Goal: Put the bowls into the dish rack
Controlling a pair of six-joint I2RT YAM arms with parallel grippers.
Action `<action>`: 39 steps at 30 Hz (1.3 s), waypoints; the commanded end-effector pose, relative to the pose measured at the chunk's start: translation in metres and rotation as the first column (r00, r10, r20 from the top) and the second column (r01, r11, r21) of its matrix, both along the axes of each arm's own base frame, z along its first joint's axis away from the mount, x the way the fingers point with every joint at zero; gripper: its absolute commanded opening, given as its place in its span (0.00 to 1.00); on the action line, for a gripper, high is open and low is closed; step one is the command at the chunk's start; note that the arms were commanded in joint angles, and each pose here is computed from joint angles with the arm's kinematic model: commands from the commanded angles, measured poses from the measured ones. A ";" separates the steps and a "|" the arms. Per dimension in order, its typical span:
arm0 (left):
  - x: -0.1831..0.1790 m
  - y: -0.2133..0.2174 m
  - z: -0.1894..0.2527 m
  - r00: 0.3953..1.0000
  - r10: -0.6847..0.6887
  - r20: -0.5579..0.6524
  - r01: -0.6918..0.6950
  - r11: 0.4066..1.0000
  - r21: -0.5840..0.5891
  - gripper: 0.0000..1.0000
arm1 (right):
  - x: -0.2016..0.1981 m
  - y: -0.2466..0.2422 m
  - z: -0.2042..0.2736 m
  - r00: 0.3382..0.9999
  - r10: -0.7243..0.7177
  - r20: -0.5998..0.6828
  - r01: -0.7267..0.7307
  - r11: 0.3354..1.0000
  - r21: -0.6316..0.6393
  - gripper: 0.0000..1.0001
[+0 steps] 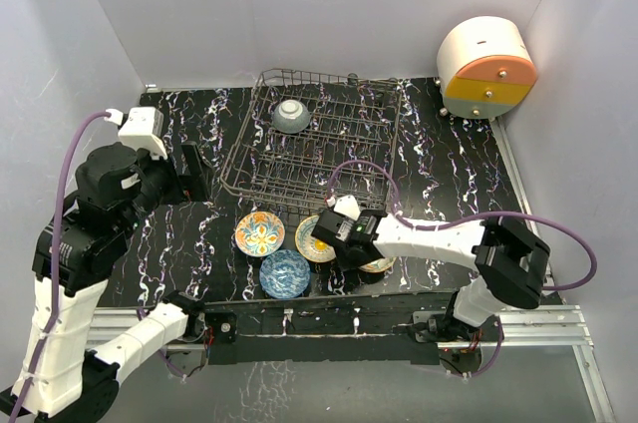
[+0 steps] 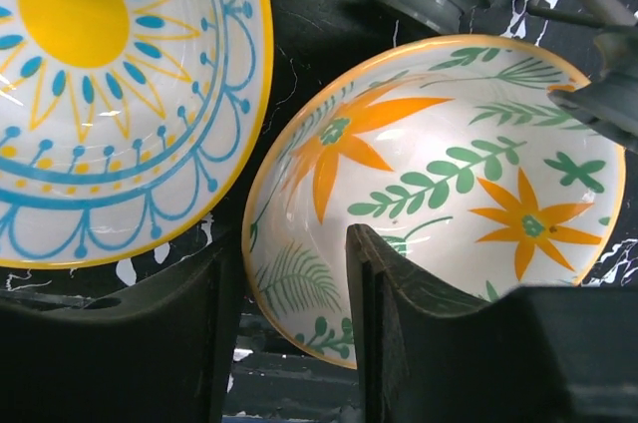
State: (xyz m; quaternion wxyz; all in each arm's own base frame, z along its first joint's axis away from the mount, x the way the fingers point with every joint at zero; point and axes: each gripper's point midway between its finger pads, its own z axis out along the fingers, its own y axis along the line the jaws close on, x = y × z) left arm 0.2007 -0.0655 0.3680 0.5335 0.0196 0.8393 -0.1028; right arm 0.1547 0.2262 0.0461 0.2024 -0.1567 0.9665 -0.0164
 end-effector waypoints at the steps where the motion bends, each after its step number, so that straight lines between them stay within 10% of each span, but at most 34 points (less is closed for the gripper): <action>1: 0.000 0.002 -0.001 1.000 0.009 0.007 -0.009 1.000 -0.001 0.97 | 0.013 0.005 0.001 0.998 -0.010 0.060 0.009 1.000 0.011 0.39; 9: -0.002 0.003 -0.002 1.000 0.009 0.006 -0.009 1.000 0.004 0.97 | 0.006 0.002 0.005 0.999 -0.037 0.035 0.036 0.999 0.023 0.09; 19: -0.005 0.004 0.000 1.000 -0.002 0.021 0.002 1.000 0.008 0.97 | -0.016 0.046 0.113 1.000 0.003 -0.018 0.003 0.945 0.328 0.08; 28: -0.008 0.002 0.006 0.999 -0.021 0.031 0.021 1.000 0.000 0.97 | 0.006 0.096 0.259 0.996 -0.018 0.090 -0.049 0.722 0.690 0.08; 39: -0.014 0.004 0.019 0.998 -0.012 0.068 0.014 0.999 -0.030 0.97 | 0.200 0.088 0.338 0.965 -0.189 0.180 -0.139 0.214 0.967 0.08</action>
